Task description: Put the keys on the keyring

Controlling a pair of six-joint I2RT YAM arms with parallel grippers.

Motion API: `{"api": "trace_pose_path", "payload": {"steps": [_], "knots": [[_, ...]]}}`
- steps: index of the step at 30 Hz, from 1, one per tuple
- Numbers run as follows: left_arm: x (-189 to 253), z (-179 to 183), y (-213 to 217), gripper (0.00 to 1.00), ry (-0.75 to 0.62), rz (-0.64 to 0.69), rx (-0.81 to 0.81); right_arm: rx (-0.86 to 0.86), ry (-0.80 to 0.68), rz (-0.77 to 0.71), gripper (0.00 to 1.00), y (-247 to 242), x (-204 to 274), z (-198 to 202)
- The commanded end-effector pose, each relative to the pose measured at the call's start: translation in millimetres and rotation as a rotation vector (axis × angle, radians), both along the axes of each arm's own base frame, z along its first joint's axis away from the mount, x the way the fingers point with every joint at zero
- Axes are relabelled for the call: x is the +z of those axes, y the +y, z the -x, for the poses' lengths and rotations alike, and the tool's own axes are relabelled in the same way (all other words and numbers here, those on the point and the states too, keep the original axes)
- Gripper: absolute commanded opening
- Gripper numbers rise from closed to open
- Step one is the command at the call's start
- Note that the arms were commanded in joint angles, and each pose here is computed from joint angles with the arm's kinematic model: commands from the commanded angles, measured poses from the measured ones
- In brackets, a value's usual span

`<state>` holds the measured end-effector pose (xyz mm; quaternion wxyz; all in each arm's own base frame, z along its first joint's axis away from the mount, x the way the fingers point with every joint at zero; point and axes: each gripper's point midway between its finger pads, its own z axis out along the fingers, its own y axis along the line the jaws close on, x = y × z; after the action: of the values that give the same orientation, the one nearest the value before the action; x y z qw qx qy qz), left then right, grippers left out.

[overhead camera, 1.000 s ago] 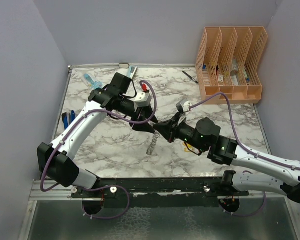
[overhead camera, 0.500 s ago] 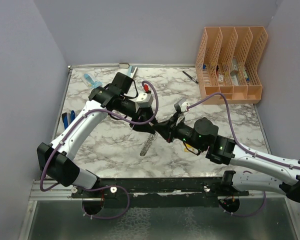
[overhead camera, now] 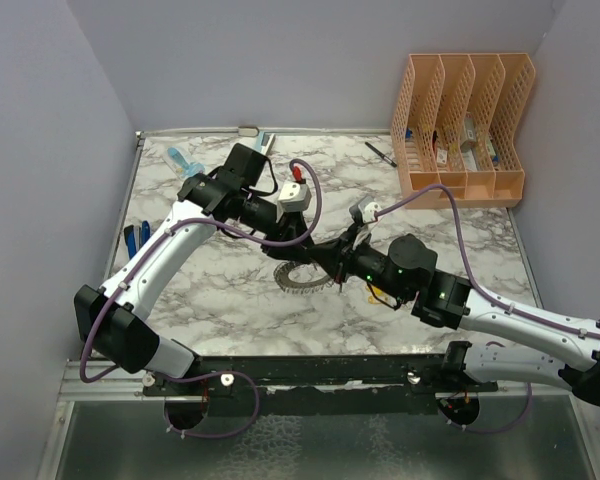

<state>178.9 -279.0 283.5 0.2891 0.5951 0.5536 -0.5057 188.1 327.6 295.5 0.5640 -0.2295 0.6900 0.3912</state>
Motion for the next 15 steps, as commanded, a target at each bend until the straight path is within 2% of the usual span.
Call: {"api": "trace_pose_path", "payload": {"steps": [1, 4, 6, 15], "knots": [[7.6, -1.6, -3.8, 0.38, -0.01, 0.015, 0.019, -0.019, -0.049, -0.067, 0.01, -0.5, 28.3, -4.2], [5.2, -2.5, -5.8, 0.27, 0.0, 0.02, 0.02, -0.018, -0.051, -0.071, 0.01, -0.6, 29.9, -3.8], [4.2, -3.0, -6.9, 0.24, 0.002, 0.022, 0.018, -0.018, -0.052, -0.073, 0.01, -1.0, 30.7, -3.3], [-2.1, -1.8, -6.8, 0.26, 0.015, 0.019, 0.026, -0.038, -0.051, -0.096, 0.01, -7.3, 33.8, -4.0]]}}
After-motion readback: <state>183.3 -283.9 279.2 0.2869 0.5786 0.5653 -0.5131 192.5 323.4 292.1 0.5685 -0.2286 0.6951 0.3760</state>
